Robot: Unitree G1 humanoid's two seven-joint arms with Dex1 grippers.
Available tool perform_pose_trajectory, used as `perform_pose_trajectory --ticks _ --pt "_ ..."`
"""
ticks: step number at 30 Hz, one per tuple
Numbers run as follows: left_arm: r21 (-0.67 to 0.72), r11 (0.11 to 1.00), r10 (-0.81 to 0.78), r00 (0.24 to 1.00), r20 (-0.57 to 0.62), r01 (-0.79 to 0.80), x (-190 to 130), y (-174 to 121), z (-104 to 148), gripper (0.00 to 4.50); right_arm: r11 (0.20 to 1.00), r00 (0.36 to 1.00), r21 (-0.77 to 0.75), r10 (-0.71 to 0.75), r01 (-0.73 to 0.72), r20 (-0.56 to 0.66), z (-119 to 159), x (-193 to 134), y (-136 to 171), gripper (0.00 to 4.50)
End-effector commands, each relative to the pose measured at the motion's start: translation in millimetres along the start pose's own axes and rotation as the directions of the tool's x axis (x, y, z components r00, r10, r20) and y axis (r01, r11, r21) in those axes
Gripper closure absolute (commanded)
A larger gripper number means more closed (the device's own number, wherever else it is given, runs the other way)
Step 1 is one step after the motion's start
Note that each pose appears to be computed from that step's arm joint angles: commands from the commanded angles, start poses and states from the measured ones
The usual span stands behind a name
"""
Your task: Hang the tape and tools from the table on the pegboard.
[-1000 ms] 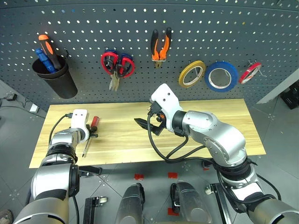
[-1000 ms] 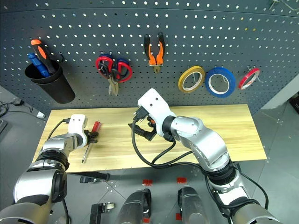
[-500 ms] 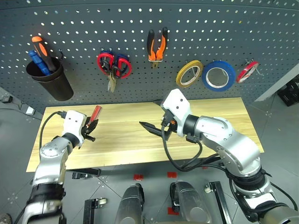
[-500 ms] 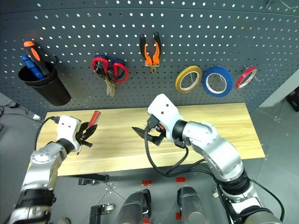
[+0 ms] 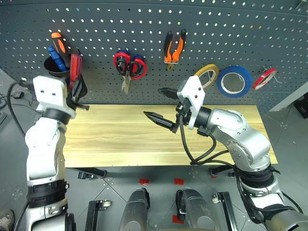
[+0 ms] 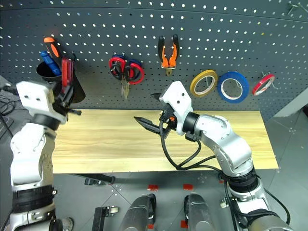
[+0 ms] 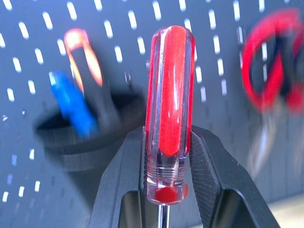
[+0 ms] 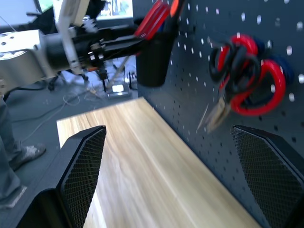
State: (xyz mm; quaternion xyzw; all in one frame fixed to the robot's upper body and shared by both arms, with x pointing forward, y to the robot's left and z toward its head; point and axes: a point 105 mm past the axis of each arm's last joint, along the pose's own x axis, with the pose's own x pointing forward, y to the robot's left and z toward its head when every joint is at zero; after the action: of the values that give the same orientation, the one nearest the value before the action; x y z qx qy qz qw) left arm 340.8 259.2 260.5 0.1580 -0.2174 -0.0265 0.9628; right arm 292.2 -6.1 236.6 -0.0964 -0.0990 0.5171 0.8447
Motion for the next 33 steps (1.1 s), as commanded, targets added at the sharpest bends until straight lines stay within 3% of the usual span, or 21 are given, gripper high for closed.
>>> perform_pose_trajectory --ticks 1,8,10,20,27,33 --pt "-0.056 0.998 0.015 0.988 0.153 -0.007 18 7 45 3.58 1.0 0.998 -0.027 0.009 -0.007 0.07 17 1 0 0.0" --pt "-0.11 0.992 0.087 0.937 0.338 -0.053 60 30 105 3.58 0.999 0.995 -0.029 -0.028 0.031 0.092 23 4 -7 0.0" --pt "-0.123 0.99 0.103 0.931 0.349 -0.063 67 36 109 3.58 0.999 0.995 -0.031 -0.036 0.039 0.091 23 4 -8 0.0" --pt "-0.095 0.972 0.231 0.935 0.268 -0.213 50 69 76 3.58 0.998 0.996 -0.041 -0.035 0.039 0.085 22 5 -6 0.0" --pt "-0.07 0.97 0.244 0.951 0.192 -0.234 46 62 41 3.58 0.999 0.995 -0.038 -0.015 0.019 0.1 26 10 -4 0.0" --pt "-0.146 0.951 0.297 0.934 0.199 -0.272 33 65 35 1.7 0.999 0.995 -0.036 -0.01 0.013 0.1 26 9 -4 0.0"
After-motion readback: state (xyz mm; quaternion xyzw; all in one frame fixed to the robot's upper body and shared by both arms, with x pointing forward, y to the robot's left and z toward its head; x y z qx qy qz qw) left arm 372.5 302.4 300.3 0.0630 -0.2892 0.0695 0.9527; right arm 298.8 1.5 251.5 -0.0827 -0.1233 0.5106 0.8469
